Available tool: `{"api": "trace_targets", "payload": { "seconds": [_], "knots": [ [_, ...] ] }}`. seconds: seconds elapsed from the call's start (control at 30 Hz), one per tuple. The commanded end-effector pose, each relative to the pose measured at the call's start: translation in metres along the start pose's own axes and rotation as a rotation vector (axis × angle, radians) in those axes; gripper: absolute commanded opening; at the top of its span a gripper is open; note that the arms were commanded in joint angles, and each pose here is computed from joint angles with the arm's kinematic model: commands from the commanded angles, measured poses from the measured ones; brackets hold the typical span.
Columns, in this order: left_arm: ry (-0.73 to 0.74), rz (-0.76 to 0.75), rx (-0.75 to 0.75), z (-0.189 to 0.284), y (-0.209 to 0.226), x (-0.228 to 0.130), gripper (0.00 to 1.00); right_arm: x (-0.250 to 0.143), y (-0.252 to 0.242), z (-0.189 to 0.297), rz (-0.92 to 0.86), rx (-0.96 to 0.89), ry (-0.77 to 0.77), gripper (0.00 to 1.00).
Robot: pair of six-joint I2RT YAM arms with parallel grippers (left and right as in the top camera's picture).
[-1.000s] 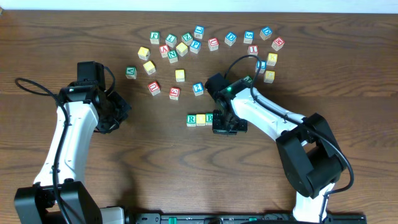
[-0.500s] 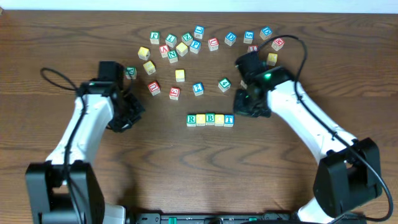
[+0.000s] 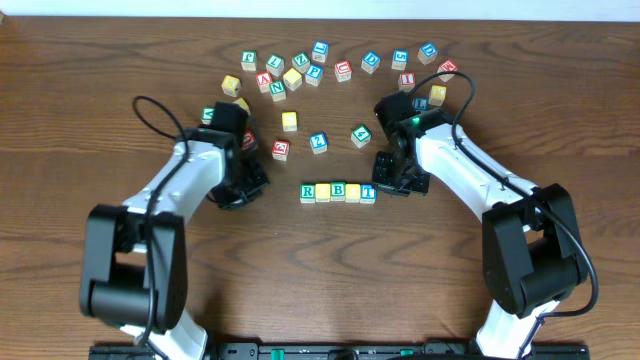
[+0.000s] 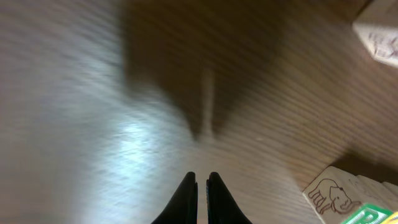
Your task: Spell out ROBOT
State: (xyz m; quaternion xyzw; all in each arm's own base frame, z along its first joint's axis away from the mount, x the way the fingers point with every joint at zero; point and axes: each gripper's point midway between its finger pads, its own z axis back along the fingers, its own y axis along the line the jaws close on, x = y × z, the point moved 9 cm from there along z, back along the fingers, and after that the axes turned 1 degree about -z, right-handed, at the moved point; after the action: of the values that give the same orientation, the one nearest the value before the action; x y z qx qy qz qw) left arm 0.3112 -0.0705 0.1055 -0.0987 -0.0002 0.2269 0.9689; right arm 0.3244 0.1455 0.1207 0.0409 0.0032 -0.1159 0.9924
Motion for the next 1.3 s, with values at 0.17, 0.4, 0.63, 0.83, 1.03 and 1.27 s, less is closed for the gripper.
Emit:
{"api": "trace_targets", "payload": {
  "seconds": [0.17, 0.4, 0.63, 0.83, 1.03, 1.27],
  "knots": [
    [0.084, -0.079, -0.007, -0.034, -0.018, -0.014, 0.07, -0.001, 0.001, -0.017, -0.004, -0.022, 0.037, 0.01],
    [0.052, -0.101, -0.034, -0.035, -0.026, -0.012, 0.08, -0.005, 0.01, -0.031, 0.014, 0.004, 0.077, 0.01],
    [0.013, -0.113, -0.066, -0.035, -0.032, -0.006, 0.08, -0.005, 0.017, -0.032, 0.033, 0.019, 0.057, 0.01],
    [0.032, -0.121, -0.085, -0.036, -0.035, -0.01, 0.07, -0.004, 0.018, -0.032, 0.033, 0.024, 0.051, 0.01],
    [0.045, -0.15, -0.095, -0.038, -0.045, -0.02, 0.08, -0.004, 0.018, -0.032, 0.034, 0.024, 0.05, 0.01],
    [0.035, -0.152, -0.107, -0.038, -0.05, -0.021, 0.08, -0.004, 0.018, -0.032, 0.035, 0.024, 0.05, 0.01]
  ]
}}
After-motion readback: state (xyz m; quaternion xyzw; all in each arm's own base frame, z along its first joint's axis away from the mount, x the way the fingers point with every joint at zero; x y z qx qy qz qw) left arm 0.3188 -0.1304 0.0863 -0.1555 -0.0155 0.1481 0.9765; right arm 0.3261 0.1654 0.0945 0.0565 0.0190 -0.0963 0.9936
